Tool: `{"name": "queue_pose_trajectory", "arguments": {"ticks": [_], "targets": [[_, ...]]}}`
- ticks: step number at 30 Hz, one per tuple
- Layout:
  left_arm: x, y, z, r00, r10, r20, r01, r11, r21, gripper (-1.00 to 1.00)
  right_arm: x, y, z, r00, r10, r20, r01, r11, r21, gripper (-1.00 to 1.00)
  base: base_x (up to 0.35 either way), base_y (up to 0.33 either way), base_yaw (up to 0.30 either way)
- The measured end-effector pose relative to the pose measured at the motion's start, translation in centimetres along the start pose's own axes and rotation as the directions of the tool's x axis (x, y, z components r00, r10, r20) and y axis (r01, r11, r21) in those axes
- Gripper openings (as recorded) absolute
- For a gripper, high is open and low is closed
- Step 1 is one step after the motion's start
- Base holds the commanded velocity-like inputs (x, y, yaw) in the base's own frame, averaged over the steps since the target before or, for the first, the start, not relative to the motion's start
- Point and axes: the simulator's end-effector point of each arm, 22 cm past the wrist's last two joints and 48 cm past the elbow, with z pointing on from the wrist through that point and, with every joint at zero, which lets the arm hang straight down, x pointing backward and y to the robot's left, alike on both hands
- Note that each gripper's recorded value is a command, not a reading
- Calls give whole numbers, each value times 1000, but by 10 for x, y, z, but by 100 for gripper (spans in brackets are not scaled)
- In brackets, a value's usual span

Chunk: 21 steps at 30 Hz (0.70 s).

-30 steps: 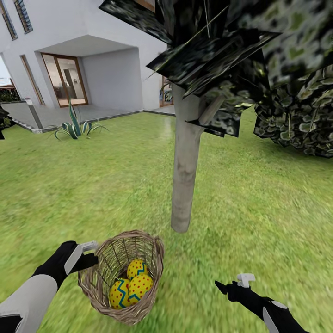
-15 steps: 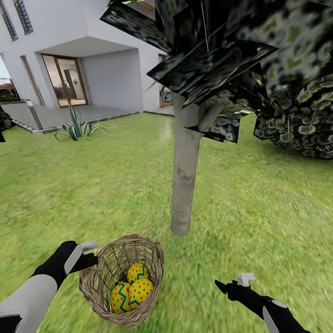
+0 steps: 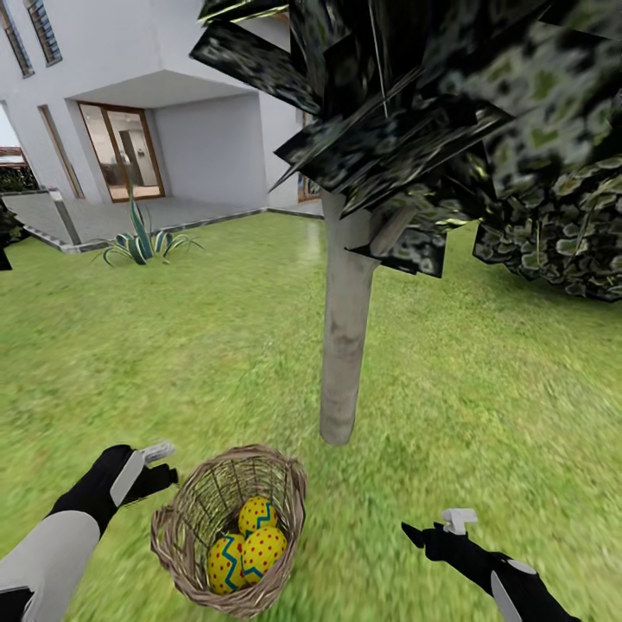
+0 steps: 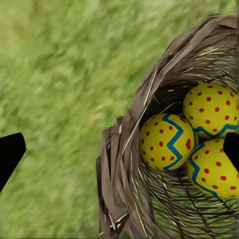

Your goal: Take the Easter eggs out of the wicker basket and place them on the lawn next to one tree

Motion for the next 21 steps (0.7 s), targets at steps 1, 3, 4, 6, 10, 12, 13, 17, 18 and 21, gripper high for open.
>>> {"name": "queue_pose_trajectory", "arguments": {"ticks": [1,3,4,6,10,12,13,17,18,21], "targets": [[-10,2,-6,1000,-8,20,8,1000,3,100,-2,1,-1,1000,0,0,0,1000,0,100,0,0,0],[-27,2,-17,998,-32,53,31,999,16,100,-5,3,-3,1000,1,-1,-1,1000,0,100,0,0,0],[-35,2,-24,997,-45,64,44,999,25,100,-6,3,-4,1000,1,-1,-1,1000,0,100,0,0,0],[-45,1,-38,996,-69,64,66,997,45,100,-10,4,-7,1000,1,-1,-1,1000,0,100,0,0,0],[-77,1,-77,990,-103,94,95,992,84,100,-15,8,-11,1000,3,-2,-3,1000,-1,100,0,0,0],[-95,7,-97,983,-128,130,116,988,99,100,-18,9,-13,1000,2,-2,-2,1000,-1,100,0,0,0],[-105,18,-109,974,-169,153,154,982,110,100,-20,10,-14,1000,1,-3,-1,1000,-1,100,0,0,0],[-127,65,-133,927,-322,195,298,944,141,100,-26,13,-18,1000,0,-3,0,1000,0,100,0,0,0],[-132,71,-140,913,-352,204,324,933,159,100,-29,13,-20,1000,-2,-1,2,1000,1,100,0,0,0],[-150,86,-161,883,-403,242,362,911,197,100,-41,13,-24,1000,-10,11,10,1000,10,100,0,0,0]]}}
